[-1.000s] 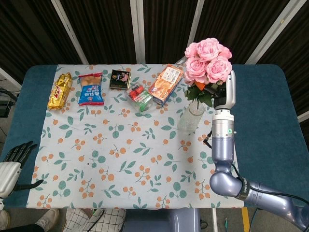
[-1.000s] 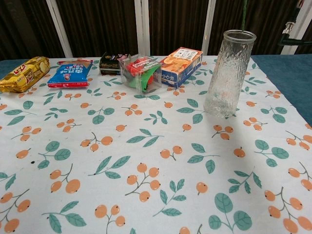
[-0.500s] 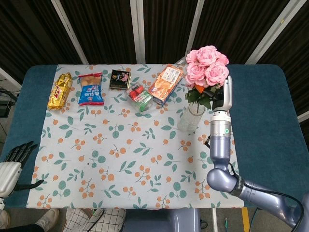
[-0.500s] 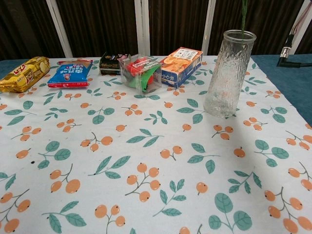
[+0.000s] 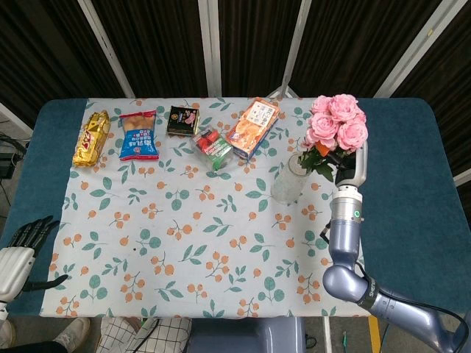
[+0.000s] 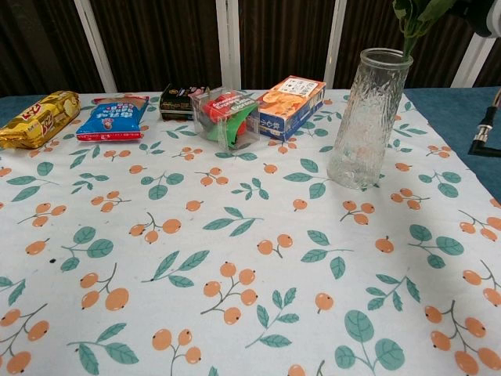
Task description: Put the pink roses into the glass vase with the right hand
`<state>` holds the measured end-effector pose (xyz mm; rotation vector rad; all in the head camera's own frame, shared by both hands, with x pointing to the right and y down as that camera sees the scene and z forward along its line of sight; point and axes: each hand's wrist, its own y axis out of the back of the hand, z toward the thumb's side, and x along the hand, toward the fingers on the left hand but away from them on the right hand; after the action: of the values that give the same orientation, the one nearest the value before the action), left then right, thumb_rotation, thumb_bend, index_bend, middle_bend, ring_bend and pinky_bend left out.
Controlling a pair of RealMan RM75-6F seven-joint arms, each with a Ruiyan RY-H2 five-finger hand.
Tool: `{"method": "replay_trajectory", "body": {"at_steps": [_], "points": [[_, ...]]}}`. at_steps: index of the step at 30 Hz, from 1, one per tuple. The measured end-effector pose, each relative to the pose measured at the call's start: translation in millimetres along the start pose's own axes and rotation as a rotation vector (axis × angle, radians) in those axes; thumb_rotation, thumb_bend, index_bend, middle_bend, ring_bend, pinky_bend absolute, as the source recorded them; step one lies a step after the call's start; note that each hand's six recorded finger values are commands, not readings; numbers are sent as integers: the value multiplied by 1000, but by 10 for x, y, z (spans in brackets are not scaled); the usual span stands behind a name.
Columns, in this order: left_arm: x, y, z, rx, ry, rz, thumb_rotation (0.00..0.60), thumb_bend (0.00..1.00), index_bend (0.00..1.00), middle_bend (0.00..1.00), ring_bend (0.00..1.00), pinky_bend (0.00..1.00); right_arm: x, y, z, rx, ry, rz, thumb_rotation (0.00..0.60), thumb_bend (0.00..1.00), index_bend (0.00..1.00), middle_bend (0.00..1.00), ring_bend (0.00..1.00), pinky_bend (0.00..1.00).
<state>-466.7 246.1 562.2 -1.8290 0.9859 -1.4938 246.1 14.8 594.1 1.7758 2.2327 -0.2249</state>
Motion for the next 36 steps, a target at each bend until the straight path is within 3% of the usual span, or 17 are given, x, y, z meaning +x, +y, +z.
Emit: {"method": "replay_trajectory", "body": {"at_steps": [30, 34, 36], "points": [[7, 5, -3, -11, 4, -3, 600, 0, 0, 0, 0, 0, 111, -156, -370, 28, -27, 30, 600, 285, 485, 501, 500, 288], [5, 6, -1, -11, 3, -3, 600, 0, 0, 0, 0, 0, 73, -165, -372, 47, -41, 34, 600, 285, 360, 450, 400, 220], [3, 7, -1, -11, 3, -3, 600, 0, 0, 0, 0, 0, 57, -189, -367, 55, -45, 43, 600, 285, 213, 320, 267, 137]]}}
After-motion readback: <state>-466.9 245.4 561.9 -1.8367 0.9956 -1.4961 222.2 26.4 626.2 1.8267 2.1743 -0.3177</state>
